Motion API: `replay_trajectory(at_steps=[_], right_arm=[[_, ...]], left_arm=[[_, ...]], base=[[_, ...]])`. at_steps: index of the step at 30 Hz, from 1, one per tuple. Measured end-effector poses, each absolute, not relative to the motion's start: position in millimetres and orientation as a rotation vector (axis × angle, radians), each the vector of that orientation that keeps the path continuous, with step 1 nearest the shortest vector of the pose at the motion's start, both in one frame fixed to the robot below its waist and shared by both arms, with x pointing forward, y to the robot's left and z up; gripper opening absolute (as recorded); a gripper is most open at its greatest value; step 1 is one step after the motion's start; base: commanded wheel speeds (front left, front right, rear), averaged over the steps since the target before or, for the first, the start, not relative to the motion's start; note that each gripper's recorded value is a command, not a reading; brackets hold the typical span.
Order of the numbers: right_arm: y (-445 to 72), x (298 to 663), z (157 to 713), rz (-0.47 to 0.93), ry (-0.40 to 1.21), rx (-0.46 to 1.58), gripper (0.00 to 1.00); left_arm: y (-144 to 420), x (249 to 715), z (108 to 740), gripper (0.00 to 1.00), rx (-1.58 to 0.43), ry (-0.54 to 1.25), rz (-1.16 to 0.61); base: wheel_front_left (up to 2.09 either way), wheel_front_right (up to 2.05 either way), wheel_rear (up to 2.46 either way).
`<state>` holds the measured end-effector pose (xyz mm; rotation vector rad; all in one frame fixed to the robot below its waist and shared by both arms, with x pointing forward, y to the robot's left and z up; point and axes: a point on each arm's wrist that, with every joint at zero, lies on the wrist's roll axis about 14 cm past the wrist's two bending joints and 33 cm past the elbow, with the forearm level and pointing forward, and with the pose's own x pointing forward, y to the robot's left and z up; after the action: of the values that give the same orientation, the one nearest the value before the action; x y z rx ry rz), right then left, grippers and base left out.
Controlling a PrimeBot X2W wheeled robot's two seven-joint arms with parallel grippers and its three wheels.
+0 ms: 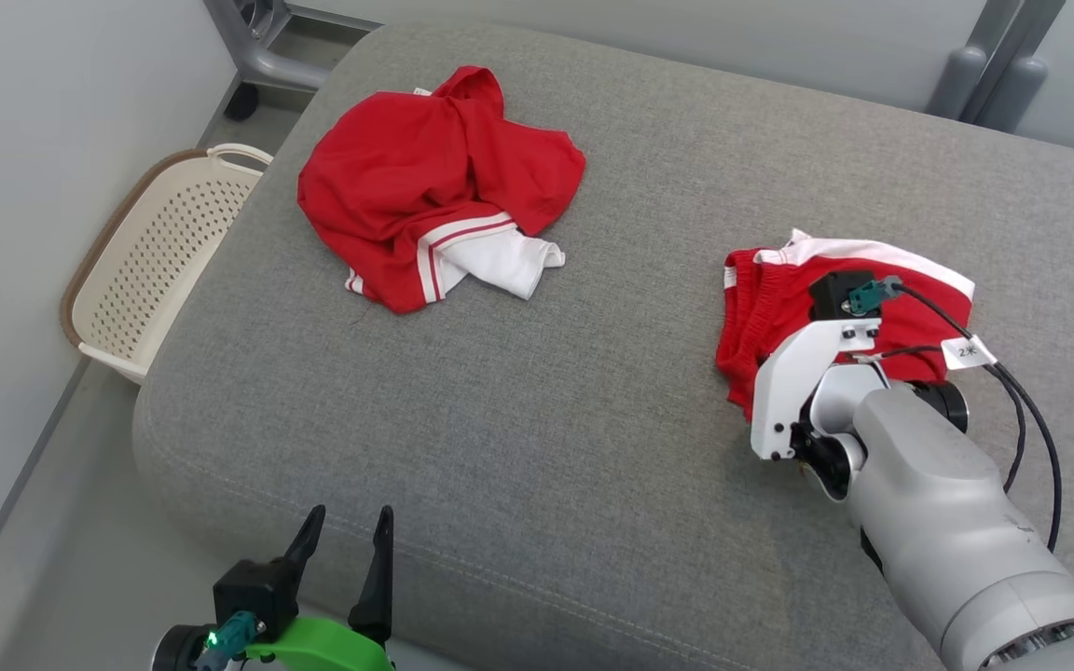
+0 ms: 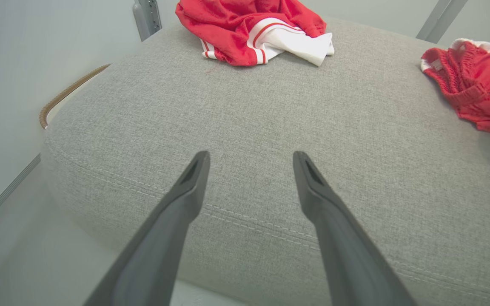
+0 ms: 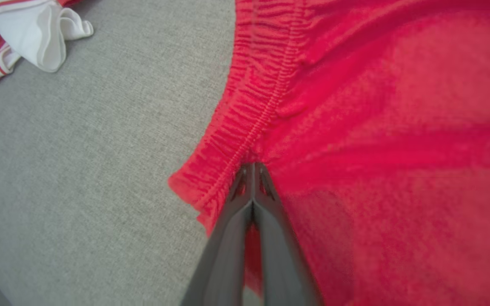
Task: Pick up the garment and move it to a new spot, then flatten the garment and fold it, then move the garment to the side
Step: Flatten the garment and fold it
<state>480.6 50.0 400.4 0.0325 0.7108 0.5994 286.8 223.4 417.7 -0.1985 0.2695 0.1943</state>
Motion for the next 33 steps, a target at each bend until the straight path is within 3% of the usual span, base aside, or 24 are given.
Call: replay_trajectory(at_steps=[10,11,12,13,24,33], right_arm=[[60,469,400,0.644,0.719,0.037,0.00],[59,469,401,0.643,0.719,0.033,0.38],[58,470,402,0.641,0.721,0.031,0.91],[56,470,404,0.636,0.719,0.031,1.00],[28,503,456,0.540,0.627,0.030,1.00],[-35,523,480,0.389,0.604,0.061,1.00]], left_arm=[[225,287,419,1.00,-0.201,0.261,0.203],[225,288,419,1.00,-0.200,0.259,0.201],[225,288,420,1.00,-0.200,0.257,0.199],[225,289,421,1.00,-0.199,0.253,0.197],[220,295,430,1.00,-0.186,0.221,0.165],[210,300,437,1.00,-0.183,0.207,0.122]], base=[[0.00,0.00,0.00],[0.00,0.00,0.00],[0.00,0.00,0.00],[0.00,0.00,0.00],[0.00,0.00,0.00],[0.00,0.00,0.00]])
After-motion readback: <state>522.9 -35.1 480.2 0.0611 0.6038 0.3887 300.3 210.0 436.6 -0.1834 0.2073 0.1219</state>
